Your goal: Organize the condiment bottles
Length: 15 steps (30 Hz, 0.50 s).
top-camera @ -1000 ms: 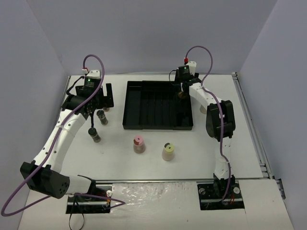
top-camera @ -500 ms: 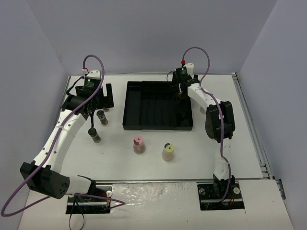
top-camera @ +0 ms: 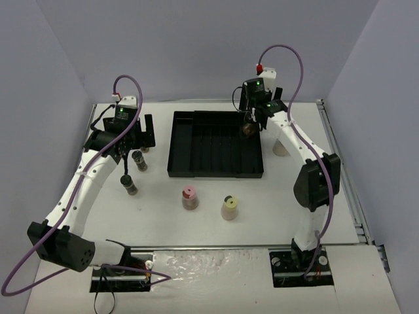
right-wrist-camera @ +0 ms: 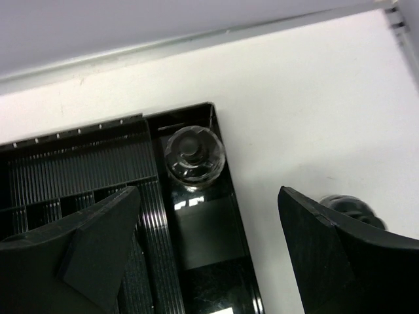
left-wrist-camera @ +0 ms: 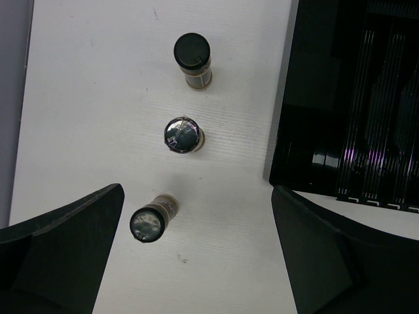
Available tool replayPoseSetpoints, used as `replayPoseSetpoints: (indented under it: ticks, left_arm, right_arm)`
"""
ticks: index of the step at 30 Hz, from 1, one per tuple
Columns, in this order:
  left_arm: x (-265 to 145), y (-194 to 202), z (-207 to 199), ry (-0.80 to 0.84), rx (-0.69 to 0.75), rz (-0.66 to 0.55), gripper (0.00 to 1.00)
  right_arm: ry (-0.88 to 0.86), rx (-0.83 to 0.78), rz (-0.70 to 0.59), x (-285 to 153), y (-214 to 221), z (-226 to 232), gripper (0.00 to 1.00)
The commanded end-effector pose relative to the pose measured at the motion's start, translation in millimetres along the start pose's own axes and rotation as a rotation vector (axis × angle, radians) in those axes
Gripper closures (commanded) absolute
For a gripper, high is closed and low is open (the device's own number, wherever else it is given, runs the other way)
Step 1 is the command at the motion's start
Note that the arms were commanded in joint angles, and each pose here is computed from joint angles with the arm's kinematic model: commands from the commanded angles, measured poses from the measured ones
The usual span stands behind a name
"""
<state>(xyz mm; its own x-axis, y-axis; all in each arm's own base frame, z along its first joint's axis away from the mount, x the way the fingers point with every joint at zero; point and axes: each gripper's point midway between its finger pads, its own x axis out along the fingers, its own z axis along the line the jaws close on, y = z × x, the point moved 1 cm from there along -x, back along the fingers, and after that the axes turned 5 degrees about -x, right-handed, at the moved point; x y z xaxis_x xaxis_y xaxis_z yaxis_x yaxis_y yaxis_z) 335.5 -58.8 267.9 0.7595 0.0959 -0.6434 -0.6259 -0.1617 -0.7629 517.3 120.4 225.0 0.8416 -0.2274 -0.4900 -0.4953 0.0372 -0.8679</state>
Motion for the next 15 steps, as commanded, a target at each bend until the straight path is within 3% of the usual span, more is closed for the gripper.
replayPoseSetpoints:
  ticks: [1, 8, 15]
  left_arm:
    - [-19, -26, -4, 0.039, -0.026, -0.1, 0.07]
    - [-19, -25, -5, 0.047, -0.023, -0.095, 0.07]
    - [-20, -26, -7, 0.057, -0.03, -0.099, 0.06]
  right_arm:
    - [0.148, 0.097, -0.13, -48, -44, -58, 0.15]
    - [0.242, 0.167, -0.039, -34, -3, -121, 0.14]
    - [0.258, 0.141, 0.052, -4, 46, -130, 0.15]
